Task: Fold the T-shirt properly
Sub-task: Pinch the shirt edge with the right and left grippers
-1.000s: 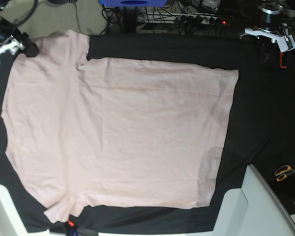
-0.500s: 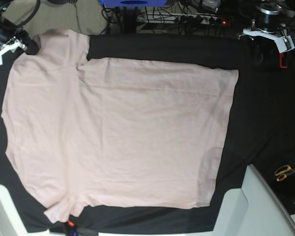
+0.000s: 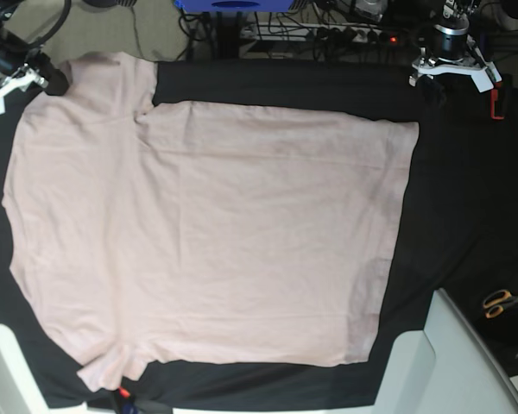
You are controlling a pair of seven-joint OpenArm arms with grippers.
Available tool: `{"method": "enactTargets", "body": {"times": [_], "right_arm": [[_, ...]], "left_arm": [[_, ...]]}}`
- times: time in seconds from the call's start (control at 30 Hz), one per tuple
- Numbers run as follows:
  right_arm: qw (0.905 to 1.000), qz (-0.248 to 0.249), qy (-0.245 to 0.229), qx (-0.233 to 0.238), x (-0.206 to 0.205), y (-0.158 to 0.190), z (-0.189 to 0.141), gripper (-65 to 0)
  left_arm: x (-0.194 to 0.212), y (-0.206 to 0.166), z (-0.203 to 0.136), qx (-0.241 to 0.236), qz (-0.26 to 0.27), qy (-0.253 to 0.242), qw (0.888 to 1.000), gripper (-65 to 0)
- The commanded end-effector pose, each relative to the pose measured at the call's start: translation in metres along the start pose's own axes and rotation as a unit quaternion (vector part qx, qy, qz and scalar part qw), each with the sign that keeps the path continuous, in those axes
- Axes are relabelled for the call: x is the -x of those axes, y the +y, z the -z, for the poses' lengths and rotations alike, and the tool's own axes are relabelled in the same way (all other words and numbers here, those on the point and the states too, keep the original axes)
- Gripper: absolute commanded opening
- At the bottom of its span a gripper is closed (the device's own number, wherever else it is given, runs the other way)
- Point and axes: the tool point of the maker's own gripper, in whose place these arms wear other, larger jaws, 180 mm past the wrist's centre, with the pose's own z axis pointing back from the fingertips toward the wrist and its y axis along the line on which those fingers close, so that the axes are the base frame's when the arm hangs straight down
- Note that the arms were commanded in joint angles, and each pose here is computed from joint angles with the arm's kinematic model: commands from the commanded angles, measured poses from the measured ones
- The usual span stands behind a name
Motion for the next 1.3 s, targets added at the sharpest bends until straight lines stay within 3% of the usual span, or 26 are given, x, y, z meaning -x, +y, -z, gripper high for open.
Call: {"method": "enactTargets", "body": {"times": [0.0,0.2,0.63,0.87,1.27], "right_arm": [[0.9999,-0.012,-0.01,0.0,-0.01,0.0,-0.006,-64.4],[0.9999,-0.012,-0.01,0.001,-0.01,-0.001,-0.006,-64.4],[0.9999,-0.013,-0.01,0.002,-0.01,-0.001,-0.006,-64.5],[0.9999,-0.013,-0.01,0.001,-0.011,-0.001,-0.006,-64.5],[0.9999,-0.013,-0.01,0.002,-0.01,-0.001,-0.006,-64.5]], "left_arm": [[-0.011,-0.004,0.002,0.01,0.002,-0.017,1.0,-43.8],[-0.014,-0.013,0.003,0.019,-0.003,-0.024,1.0,-34.9],[-0.018,-0.019,0.03,0.012,-0.027,-0.041,0.999,-34.7],[0.015,-0.028,0.047,0.01,-0.043,0.031,0.999,-34.9],[0.027,-0.056,0.051,0.038,-0.046,0.045,0.997,-35.1]]}}
